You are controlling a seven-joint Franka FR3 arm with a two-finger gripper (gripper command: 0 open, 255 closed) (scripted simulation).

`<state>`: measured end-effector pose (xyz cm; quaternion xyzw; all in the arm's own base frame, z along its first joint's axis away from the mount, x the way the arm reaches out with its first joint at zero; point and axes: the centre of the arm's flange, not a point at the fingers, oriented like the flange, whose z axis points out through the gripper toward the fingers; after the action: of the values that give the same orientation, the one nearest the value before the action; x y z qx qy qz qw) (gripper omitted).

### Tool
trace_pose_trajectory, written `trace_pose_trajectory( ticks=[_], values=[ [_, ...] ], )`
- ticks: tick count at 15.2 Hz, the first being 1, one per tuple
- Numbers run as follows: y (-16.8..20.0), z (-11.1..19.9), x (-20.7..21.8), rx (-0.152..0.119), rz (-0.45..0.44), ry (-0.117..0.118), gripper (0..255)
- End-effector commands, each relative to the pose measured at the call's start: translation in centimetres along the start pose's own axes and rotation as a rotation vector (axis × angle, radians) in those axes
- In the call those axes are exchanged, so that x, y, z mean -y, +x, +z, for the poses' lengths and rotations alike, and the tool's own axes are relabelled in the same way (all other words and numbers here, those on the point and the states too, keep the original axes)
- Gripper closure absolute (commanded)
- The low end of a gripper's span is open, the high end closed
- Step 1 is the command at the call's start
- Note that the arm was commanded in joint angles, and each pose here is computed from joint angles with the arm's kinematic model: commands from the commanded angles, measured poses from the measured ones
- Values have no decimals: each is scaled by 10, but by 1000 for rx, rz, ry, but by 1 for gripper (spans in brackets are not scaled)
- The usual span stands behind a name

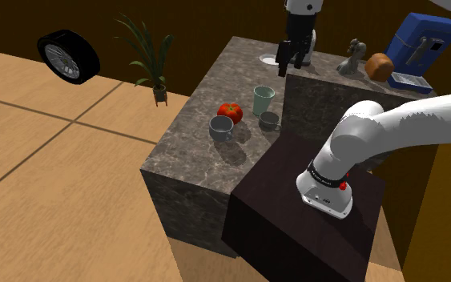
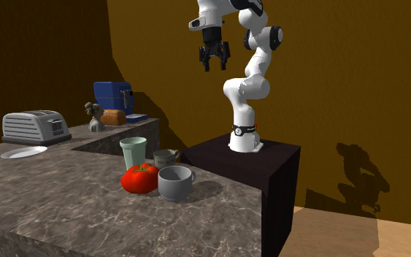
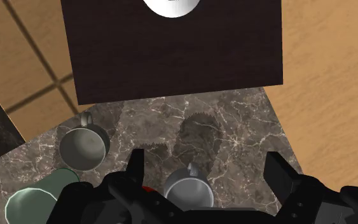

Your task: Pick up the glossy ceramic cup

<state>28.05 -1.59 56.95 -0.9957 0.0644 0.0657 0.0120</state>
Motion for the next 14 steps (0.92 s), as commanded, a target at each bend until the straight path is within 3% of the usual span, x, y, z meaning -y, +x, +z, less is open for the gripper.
trace_pose_trajectory(
  ticks=[1,14],
  values=[
    [0,0,0,0,0,0,0],
    [108,131,-5,-18,30,-13,0]
  ],
)
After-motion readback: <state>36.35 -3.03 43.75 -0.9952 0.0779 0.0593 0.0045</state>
